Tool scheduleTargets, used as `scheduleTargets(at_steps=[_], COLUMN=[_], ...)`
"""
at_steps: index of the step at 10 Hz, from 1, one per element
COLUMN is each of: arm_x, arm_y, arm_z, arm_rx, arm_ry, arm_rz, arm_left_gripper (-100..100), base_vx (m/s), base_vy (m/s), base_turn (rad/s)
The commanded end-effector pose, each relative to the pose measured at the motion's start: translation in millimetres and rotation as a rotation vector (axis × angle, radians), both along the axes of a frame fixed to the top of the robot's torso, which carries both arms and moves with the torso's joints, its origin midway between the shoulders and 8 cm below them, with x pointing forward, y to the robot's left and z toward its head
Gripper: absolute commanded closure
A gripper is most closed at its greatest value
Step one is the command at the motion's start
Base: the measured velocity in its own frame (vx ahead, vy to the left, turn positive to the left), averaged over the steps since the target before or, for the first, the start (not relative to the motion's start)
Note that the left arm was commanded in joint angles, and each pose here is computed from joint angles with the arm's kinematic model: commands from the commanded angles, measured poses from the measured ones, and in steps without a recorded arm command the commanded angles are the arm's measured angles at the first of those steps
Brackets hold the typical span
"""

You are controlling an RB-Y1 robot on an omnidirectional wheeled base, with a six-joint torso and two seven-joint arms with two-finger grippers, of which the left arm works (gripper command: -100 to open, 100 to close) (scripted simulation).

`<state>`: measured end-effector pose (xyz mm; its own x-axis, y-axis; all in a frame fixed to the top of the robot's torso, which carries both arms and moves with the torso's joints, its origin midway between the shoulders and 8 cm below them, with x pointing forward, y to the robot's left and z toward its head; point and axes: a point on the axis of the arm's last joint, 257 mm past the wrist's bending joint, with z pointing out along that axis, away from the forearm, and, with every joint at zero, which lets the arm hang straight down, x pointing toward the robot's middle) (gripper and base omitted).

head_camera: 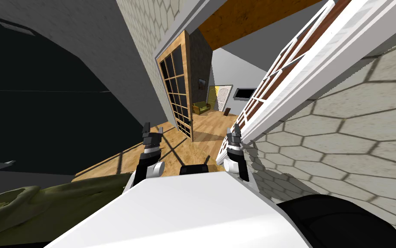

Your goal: Push the door open

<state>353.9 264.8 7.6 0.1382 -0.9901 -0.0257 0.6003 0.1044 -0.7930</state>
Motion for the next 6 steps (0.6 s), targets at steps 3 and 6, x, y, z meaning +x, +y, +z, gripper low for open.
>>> scheduleTargets(at_steps=[3,6], arm_x=[12.0,21.6], arm_y=[-6.3,-11.6], arm_z=[-21.0,-39.2], arm_rx=[-0.058,-0.111], arm_ry=[0.025,0.048], arm_rz=[-0.069,-0.124], arm_left_gripper=[-100,-100], base_vx=[0.084,0.09], base_vy=[0.058,0.068], base_turn=[-0.094,-0.076])
